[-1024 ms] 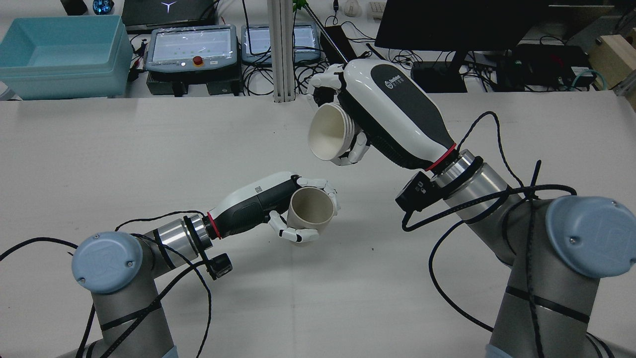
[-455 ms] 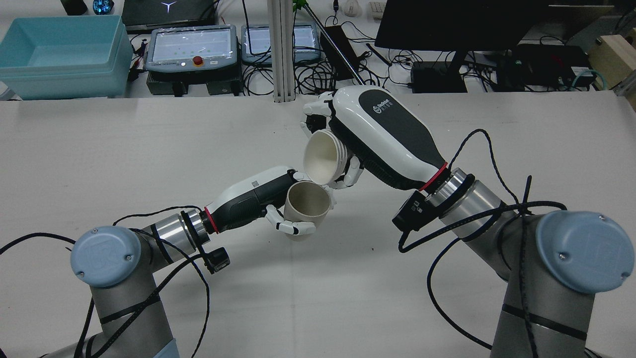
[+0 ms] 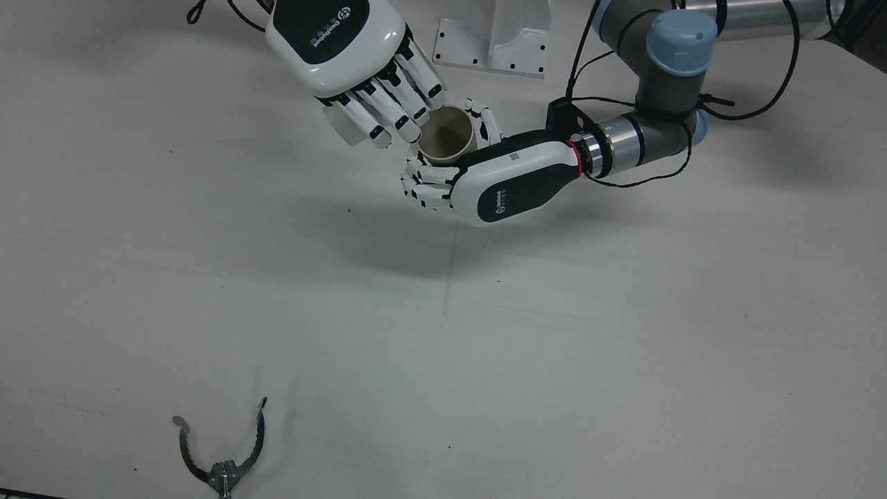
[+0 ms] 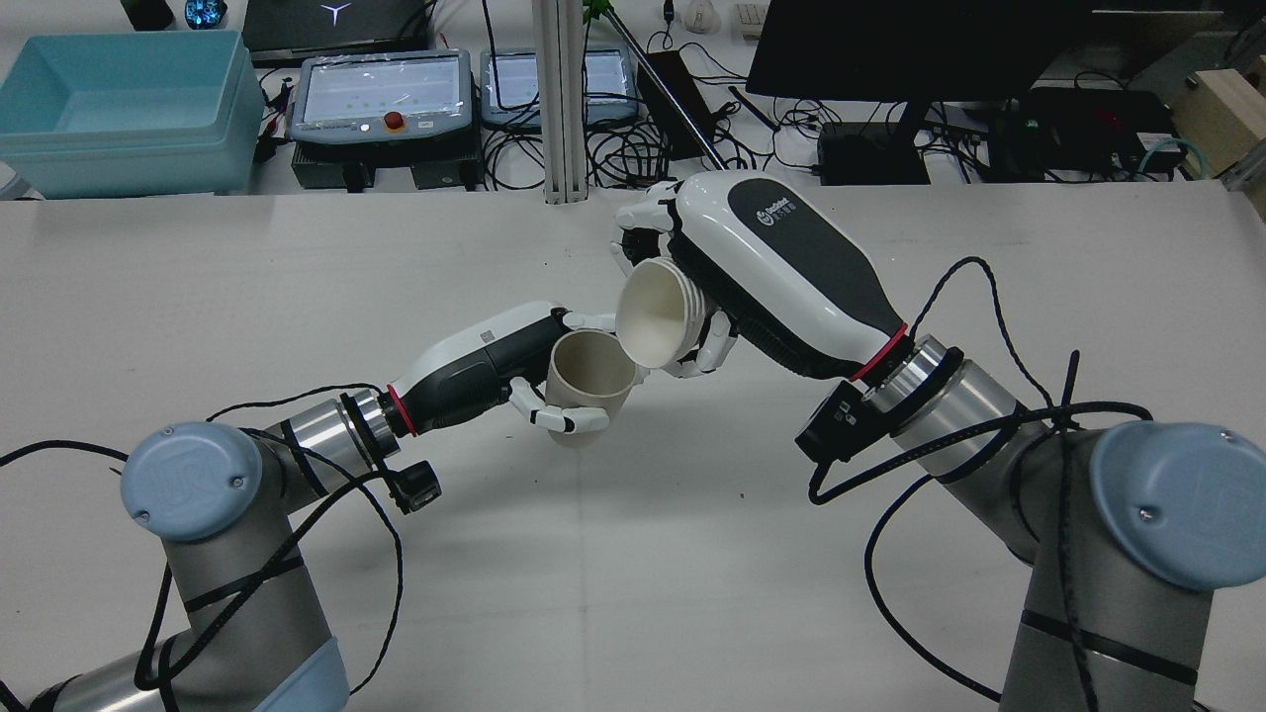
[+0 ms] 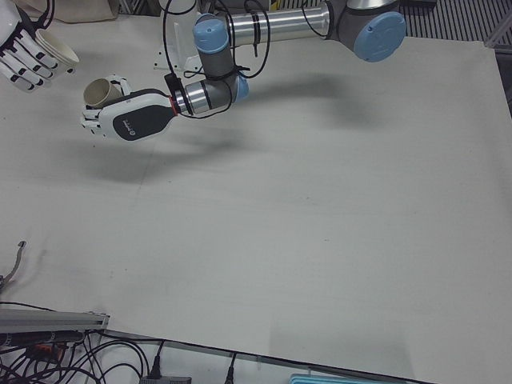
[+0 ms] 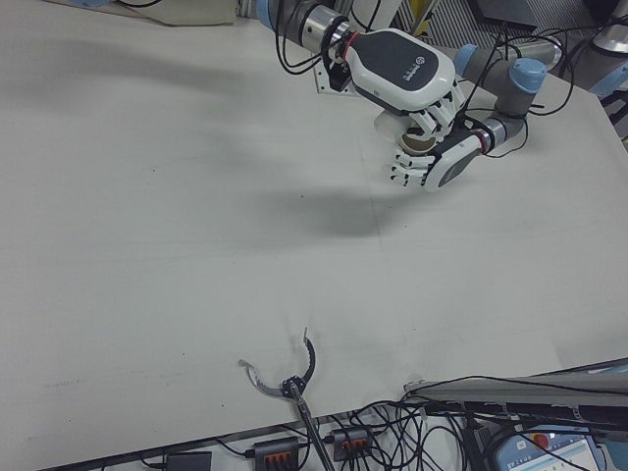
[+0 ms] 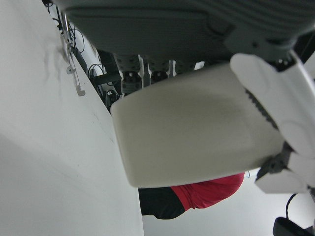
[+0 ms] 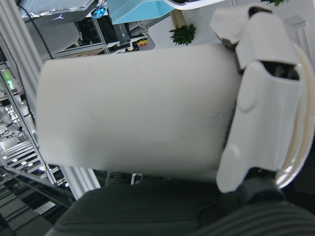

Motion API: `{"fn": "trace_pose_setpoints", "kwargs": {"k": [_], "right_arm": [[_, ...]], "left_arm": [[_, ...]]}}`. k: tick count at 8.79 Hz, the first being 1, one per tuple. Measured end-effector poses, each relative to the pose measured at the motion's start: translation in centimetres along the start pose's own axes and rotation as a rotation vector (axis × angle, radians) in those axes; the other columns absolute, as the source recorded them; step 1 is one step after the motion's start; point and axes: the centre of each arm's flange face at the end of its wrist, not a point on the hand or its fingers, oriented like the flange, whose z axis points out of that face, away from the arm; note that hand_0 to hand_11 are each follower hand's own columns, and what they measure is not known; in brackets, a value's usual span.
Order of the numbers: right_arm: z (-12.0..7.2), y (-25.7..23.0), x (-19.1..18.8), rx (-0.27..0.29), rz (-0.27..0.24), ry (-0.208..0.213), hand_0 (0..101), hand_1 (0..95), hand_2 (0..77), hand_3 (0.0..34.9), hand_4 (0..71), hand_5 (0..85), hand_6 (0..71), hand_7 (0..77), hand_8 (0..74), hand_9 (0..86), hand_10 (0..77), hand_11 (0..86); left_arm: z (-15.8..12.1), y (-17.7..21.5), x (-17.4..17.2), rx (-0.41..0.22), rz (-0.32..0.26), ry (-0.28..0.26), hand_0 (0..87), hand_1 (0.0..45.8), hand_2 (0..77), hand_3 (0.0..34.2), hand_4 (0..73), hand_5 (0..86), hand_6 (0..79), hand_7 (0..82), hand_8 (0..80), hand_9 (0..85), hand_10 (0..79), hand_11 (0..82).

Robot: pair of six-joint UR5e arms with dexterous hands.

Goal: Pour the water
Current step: 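Raise the right cup upright and pull both arms apart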

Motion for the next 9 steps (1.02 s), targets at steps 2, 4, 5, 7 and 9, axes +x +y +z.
{"fn": "trace_pose_setpoints", "kwargs": {"k": [2,4,5,7,9], "right_arm": [[-0.5,-4.8,-0.6,0.127,0.0,-0.011,63,1.6,40.9,0.0,26.2,62.7,66.5,54.0,41.5,52.4,43.6,61.6],[-2.3,-10.6,-0.1,0.337,0.116,-0.021,63,1.6,40.9,0.0,26.2,62.7,66.5,54.0,40.9,50.2,43.6,63.8],[-3.4,-13.5,0.1,0.431,0.162,-0.035,63,1.6,40.9,0.0,25.6,62.7,66.5,54.0,40.9,51.3,43.6,63.8],[-5.9,-18.7,0.4,0.553,0.199,-0.063,63,1.6,40.9,0.0,25.6,62.7,67.1,54.0,40.9,51.3,43.6,63.3],[-8.4,-22.9,2.4,0.65,0.234,-0.064,63,1.6,40.9,0.0,25.6,62.7,67.1,54.0,41.5,51.3,43.6,63.3]], "left_arm": [[-3.8,-6.3,7.6,0.088,0.033,0.058,30.3,6.5,44.2,0.0,39.8,42.0,24.0,56.2,23.5,39.3,31.1,44.7],[-12.2,-13.3,12.9,0.212,0.047,0.099,30.4,6.5,44.2,0.0,39.8,42.0,21.8,55.6,22.4,39.3,30.0,44.2],[-16.7,-16.0,14.6,0.268,0.055,0.12,30.4,6.5,44.2,0.0,39.8,42.0,23.5,55.6,22.4,39.3,31.1,44.2],[-26.5,-20.3,15.9,0.383,0.052,0.151,30.4,6.5,44.2,0.0,39.8,42.0,23.5,55.6,23.5,39.3,31.1,44.2],[-35.5,-22.7,15.6,0.475,0.051,0.17,30.4,6.5,44.2,0.0,39.8,42.0,23.5,54.5,23.5,39.3,31.1,44.2]]}}
